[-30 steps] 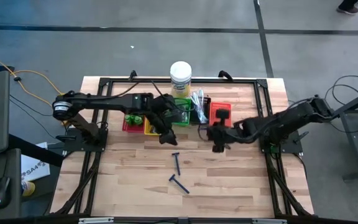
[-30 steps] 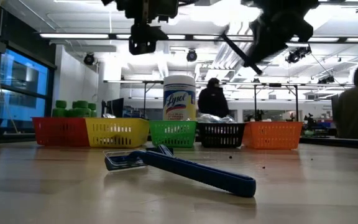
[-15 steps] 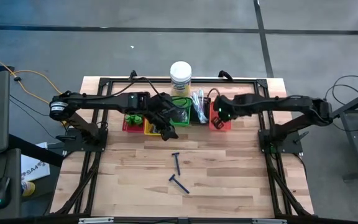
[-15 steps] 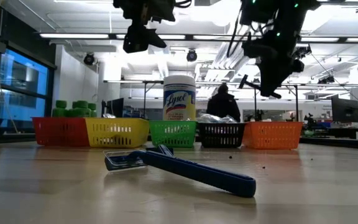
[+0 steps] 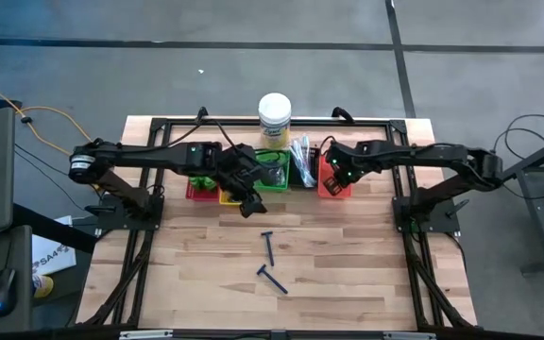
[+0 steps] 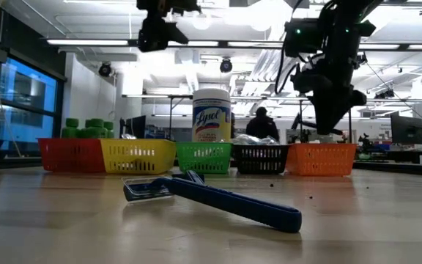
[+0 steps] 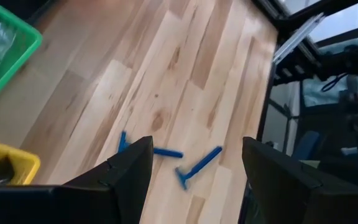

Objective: Pick & Place Travel size toiletries
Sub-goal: Put the blue razor into the orange bin

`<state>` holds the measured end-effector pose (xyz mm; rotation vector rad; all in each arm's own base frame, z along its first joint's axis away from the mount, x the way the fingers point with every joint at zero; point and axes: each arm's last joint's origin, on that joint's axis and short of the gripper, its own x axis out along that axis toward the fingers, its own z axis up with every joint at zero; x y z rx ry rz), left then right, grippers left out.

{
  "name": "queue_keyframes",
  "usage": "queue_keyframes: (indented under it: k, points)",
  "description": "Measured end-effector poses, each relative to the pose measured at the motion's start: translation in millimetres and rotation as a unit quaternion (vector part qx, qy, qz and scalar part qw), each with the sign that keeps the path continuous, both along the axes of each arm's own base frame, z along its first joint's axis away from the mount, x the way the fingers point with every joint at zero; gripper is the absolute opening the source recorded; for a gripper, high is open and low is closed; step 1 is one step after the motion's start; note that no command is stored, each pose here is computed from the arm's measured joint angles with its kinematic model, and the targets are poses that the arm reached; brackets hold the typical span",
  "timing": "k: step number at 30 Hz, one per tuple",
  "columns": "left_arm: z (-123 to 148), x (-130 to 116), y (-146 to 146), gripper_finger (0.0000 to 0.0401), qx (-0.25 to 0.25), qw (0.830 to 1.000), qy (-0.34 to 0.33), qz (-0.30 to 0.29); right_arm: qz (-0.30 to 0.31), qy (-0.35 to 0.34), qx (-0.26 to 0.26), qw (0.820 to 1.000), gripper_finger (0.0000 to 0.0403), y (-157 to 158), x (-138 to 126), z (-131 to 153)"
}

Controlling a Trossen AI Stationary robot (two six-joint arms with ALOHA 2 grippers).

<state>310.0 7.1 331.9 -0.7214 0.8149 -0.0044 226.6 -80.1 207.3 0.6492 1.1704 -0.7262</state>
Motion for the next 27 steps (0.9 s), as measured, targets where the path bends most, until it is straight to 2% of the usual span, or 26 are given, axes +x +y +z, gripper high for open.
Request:
queue_keyframes:
  k: [12,20,27]
  points:
    - [3,-4,-2,0.0239,0.006,1.000,-0.001,0.007,-0.026,-0.017,0.010,0.999,0.0137,2,-4,-3]
    - [2,-5,-13,0.0239,0.014,1.000,0.011,0.009,-0.053,-0.090,0.013,0.994,0.0135,8,-18,26]
    - [1,-5,-16,0.0239,0.012,0.999,0.021,0.036,-0.052,-0.162,0.024,0.985,0.0131,16,-35,51]
